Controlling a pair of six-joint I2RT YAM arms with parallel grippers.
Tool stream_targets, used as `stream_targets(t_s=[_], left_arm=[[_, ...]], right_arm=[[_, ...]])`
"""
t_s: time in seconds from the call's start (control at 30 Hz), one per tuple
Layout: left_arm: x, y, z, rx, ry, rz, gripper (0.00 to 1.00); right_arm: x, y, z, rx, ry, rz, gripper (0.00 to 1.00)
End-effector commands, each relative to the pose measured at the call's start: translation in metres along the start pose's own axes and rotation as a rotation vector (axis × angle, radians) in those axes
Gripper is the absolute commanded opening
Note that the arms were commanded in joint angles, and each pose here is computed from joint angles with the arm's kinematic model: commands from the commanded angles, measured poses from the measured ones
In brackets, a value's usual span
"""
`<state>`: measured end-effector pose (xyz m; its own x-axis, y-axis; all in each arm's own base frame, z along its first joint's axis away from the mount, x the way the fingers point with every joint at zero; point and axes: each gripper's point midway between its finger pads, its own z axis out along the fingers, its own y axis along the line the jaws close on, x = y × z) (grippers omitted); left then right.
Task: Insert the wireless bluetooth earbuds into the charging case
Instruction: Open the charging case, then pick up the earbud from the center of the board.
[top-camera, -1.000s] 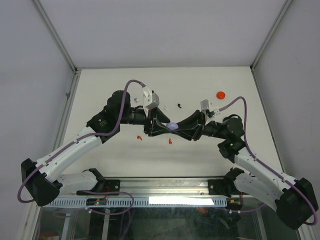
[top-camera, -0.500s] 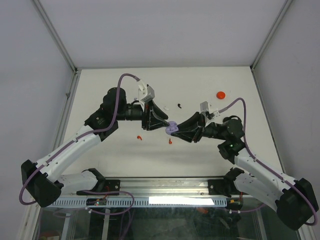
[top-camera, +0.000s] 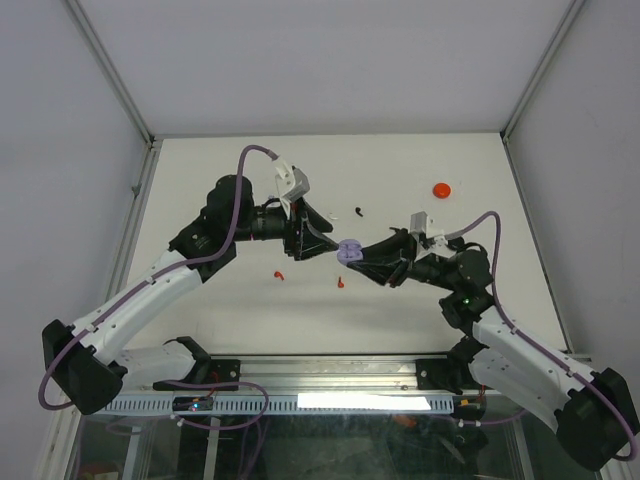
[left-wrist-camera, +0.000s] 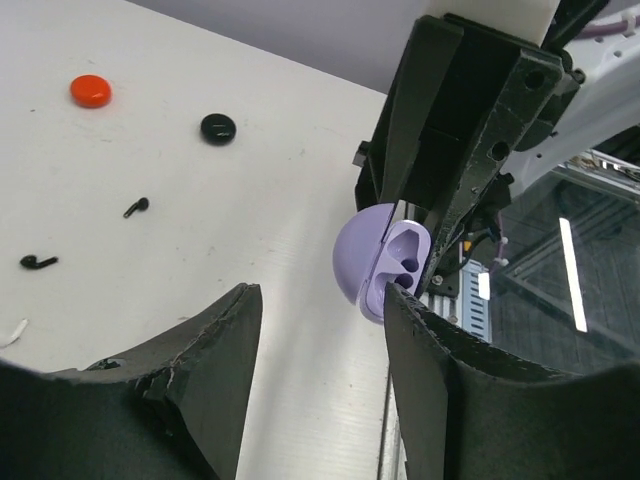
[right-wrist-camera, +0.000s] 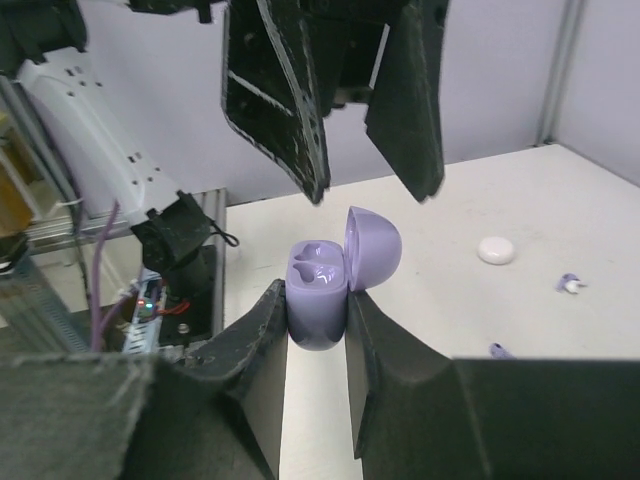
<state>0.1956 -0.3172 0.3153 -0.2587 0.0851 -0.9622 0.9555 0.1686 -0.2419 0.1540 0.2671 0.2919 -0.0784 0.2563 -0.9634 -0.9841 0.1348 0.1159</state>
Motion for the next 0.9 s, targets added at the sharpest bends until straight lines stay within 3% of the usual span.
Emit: stream_targets(t_s=[0.0, 0.23, 0.43, 0.67, 0.87], left_arm=[[-0.024, 0.017, -0.017, -0.170, -0.075, 0.040, 0.54], [0.009, 0.076, -0.035, -0.535, -0.052, -0.126, 0.56], [0.064, 0.128, -0.045, -0.806, 0.057, -0.292, 0.57], [0.110, 0.180, -0.042, -0.981, 0.154, -0.444, 0.60], [0.143, 0.214, -0.029, -1.041, 0.248, -0.486, 0.58]], right_arm=[[-0.011, -0.023, -0.010, 0.149, -0.087, -0.172, 0.00], [-0.003, -0.046, -0.025, 0.286, -0.118, -0.270, 0.00], [0.004, -0.058, -0.034, 0.356, -0.135, -0.306, 0.00], [0.013, -0.062, -0.042, 0.388, -0.115, -0.336, 0.00], [0.017, -0.064, -0.046, 0.407, -0.110, -0.339, 0.00]])
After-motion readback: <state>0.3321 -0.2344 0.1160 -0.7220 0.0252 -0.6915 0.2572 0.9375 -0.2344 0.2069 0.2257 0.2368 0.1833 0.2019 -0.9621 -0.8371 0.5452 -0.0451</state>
